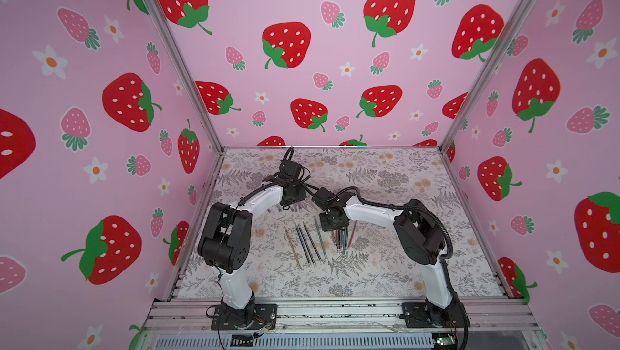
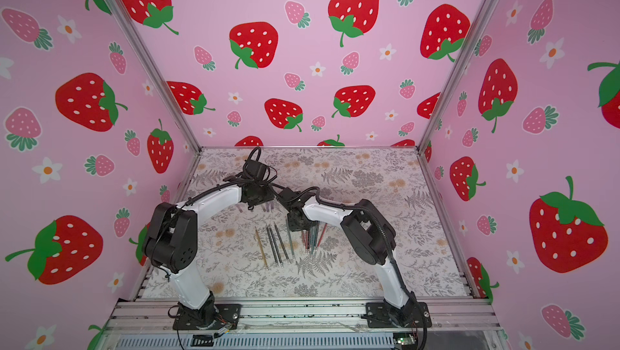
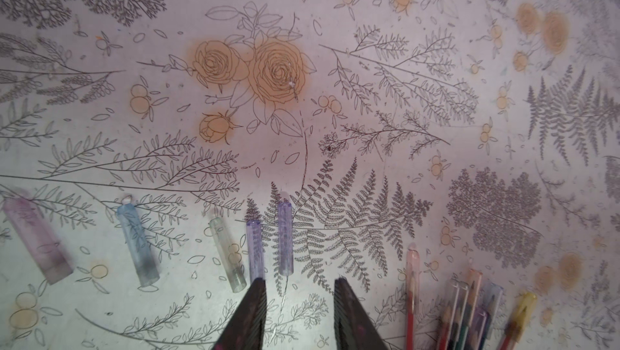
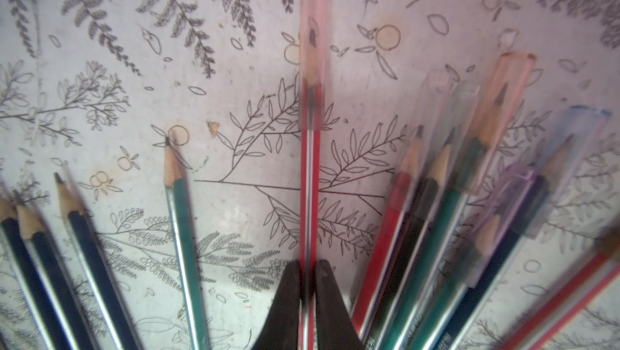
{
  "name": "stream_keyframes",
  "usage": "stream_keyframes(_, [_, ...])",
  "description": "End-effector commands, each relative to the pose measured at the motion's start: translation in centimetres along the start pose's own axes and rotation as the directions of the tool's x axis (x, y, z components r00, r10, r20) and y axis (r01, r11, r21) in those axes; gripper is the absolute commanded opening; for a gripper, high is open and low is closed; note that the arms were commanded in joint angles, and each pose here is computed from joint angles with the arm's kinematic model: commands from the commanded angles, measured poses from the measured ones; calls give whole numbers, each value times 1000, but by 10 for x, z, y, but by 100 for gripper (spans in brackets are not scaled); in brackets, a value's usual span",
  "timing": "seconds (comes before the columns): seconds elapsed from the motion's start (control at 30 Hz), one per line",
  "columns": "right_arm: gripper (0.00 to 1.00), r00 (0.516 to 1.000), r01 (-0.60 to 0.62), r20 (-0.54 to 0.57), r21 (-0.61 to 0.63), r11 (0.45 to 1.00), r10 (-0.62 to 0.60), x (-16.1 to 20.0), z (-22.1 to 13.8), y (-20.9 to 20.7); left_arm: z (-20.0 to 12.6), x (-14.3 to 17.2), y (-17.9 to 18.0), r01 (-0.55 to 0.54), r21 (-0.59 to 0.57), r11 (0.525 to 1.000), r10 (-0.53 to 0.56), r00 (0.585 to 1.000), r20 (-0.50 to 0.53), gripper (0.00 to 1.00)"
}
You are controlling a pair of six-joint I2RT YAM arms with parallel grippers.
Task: Remove the protective cover of the pencils
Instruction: Pick up the pencil from the center of the board.
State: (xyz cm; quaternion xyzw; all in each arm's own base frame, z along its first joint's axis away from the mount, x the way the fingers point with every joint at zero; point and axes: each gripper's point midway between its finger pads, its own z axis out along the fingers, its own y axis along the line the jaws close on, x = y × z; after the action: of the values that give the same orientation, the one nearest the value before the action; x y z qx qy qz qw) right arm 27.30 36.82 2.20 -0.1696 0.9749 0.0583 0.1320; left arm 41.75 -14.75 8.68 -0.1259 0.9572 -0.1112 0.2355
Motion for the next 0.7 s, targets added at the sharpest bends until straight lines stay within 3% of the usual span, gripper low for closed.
stream_keyframes(0.0, [11, 995, 11, -102, 40, 999, -7, 23, 14, -6, -13, -4, 3, 18, 5, 1000, -19, 999, 33, 38])
stream_keyframes(0.43, [5, 993, 12, -115, 58, 998, -5, 22, 16, -7, -51, -5, 14, 72, 97, 993, -85, 986, 141, 39])
stream_keyframes(0.67, [3, 999, 21, -47, 2, 1000, -21, 10, 2, 3, -77, -7, 16, 84, 216, 973, -139, 957, 254, 41])
